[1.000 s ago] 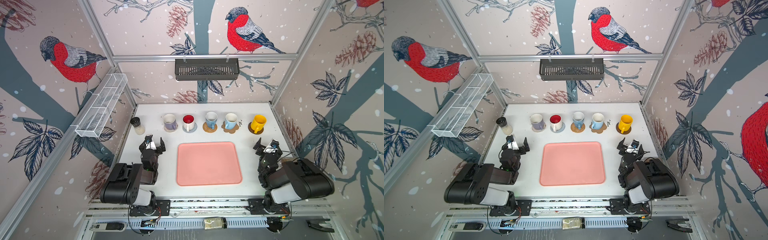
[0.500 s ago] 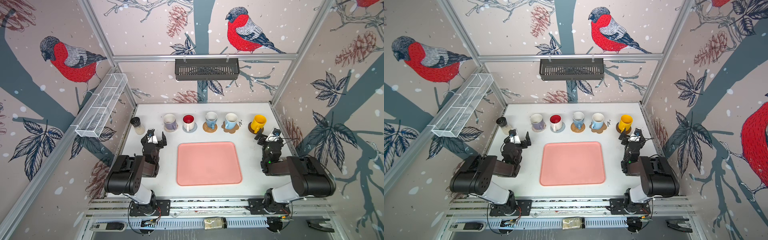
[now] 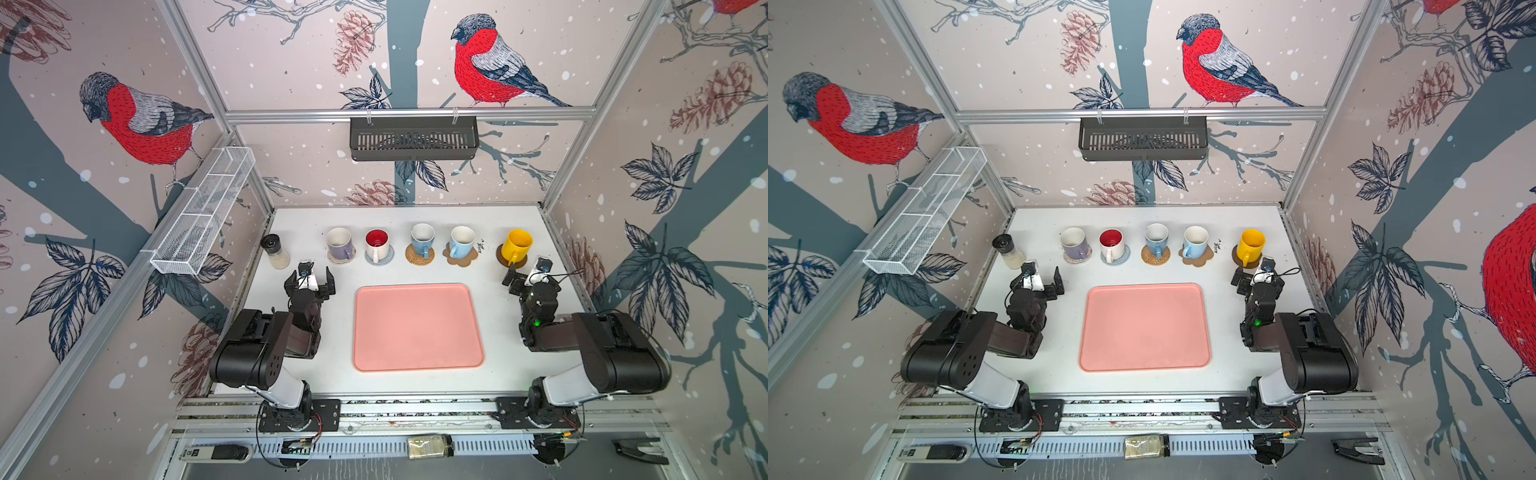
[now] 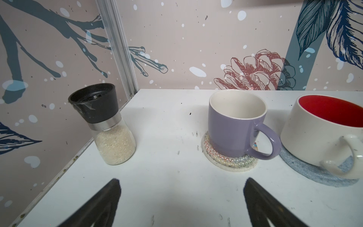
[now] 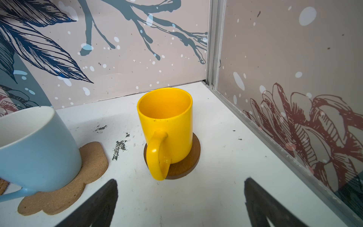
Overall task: Place cups on coasters
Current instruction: Reset both arms
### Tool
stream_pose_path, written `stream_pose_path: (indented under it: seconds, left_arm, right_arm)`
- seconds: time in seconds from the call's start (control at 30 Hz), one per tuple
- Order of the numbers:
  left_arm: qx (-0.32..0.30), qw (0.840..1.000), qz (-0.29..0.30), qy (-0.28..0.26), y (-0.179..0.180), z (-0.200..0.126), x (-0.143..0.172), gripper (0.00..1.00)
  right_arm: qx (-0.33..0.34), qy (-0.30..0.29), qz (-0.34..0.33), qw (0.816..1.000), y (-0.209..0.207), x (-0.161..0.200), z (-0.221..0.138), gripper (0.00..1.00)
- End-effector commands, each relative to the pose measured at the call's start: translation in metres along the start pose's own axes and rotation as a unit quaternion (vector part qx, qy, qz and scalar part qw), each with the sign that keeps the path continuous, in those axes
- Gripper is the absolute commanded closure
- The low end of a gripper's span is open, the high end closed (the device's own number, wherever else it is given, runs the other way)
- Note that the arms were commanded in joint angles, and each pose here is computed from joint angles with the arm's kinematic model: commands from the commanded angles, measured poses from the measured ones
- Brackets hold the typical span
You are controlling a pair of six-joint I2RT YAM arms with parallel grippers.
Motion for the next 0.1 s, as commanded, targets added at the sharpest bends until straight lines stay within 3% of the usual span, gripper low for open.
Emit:
stream_pose_path:
  seconds: [0.0, 0.07]
  left_arm:
    - [-0.012, 1.0, -0.002, -0.022, 0.0025, -0.0003, -0.0065, 0.02]
    - [-0.012, 1.0, -0.002, -0.022, 0.0024, 0.0001, -0.0068, 0.02]
  right_arm:
    - [-0.019, 0.003, 0.012, 1.0, 0.0006, -0.0027, 0.0034, 0.01]
    - [-0.02, -0.001, 0.012, 1.0, 0.0005, -0.003, 0.0017, 0.01]
Point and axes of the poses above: each gripper's point midway between its finger pads, its own z axis out along the fingers, its own y axis along the line the jaws close on, x = y × z, the point moved 10 cm from there along -z, back along the fingers, and after that the axes turned 10 degrees about z, right-handed, at the moved point
